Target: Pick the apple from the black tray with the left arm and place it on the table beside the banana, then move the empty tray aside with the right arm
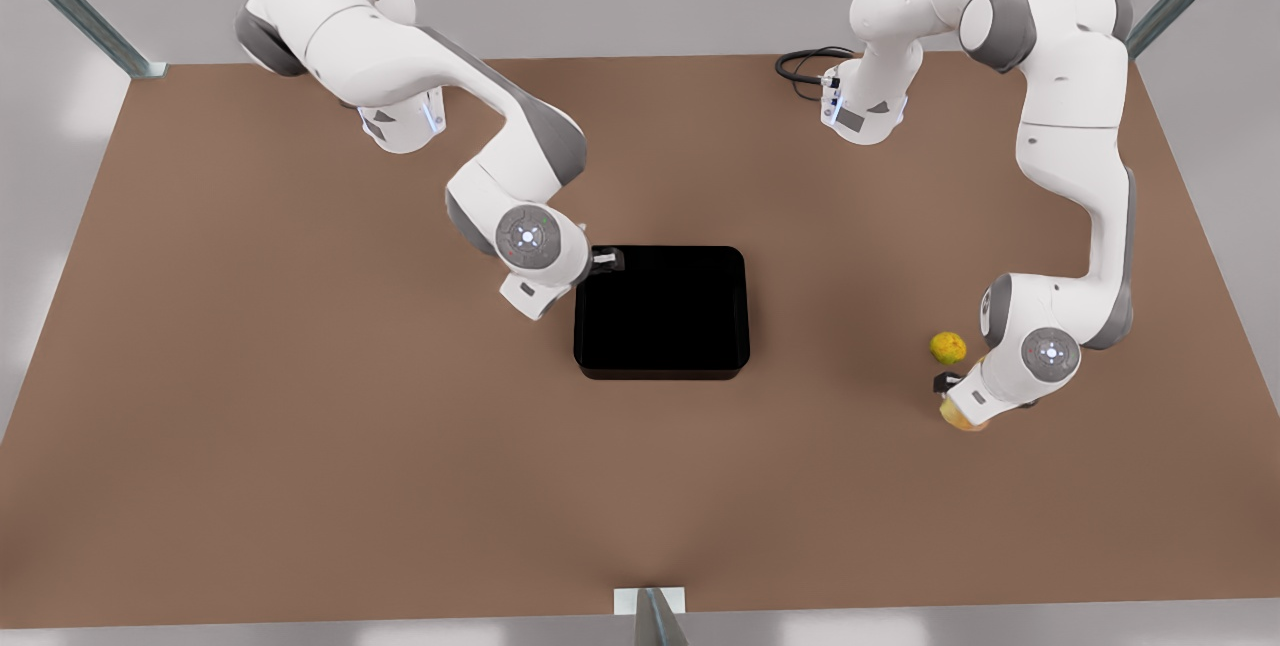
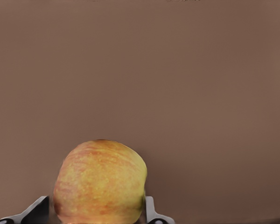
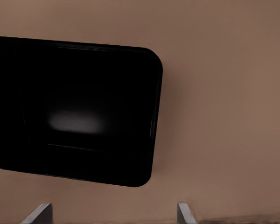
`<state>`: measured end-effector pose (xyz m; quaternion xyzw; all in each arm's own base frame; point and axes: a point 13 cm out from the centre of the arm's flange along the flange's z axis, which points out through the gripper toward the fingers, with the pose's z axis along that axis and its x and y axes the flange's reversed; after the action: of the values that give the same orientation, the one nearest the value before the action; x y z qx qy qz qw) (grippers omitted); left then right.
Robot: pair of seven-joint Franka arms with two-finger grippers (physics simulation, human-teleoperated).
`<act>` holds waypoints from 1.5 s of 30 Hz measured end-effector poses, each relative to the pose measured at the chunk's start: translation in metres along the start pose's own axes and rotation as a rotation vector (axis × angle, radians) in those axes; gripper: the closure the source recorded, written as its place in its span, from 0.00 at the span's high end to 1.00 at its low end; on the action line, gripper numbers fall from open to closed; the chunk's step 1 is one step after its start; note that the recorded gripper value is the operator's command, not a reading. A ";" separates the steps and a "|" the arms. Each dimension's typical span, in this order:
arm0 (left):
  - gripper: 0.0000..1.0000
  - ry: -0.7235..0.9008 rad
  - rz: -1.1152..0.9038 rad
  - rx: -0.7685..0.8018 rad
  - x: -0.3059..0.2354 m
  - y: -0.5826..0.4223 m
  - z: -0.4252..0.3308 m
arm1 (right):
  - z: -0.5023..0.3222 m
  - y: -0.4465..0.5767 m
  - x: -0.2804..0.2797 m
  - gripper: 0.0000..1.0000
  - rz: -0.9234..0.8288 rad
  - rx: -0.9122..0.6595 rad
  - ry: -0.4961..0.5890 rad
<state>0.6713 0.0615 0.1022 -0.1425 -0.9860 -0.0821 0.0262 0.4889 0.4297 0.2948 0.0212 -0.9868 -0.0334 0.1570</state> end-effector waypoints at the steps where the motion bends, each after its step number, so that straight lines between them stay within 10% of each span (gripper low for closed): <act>1: 1.00 -0.010 0.035 -0.001 -0.002 0.000 -0.001 | 0.018 -0.007 0.012 1.00 0.034 0.034 0.002; 9: 1.00 -0.284 0.006 0.087 -0.033 -0.035 -0.328 | 0.088 -0.021 0.004 0.99 0.239 0.030 -0.008; 28: 1.00 0.036 -0.103 0.197 0.082 -0.039 -0.352 | 0.204 -0.034 -0.043 0.96 0.190 -0.036 0.015; 38: 1.00 0.052 -0.113 0.182 0.096 -0.049 -0.357 | 0.212 -0.031 -0.055 0.41 0.139 -0.067 -0.007; 45: 1.00 0.045 -0.119 0.170 0.099 -0.053 -0.364 | 0.211 -0.032 -0.059 0.26 0.122 -0.074 -0.014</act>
<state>0.5716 -0.0225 0.4598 -0.0791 -0.9953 -0.0028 0.0553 0.4800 0.4136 0.0747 -0.0451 -0.9854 -0.0605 0.1527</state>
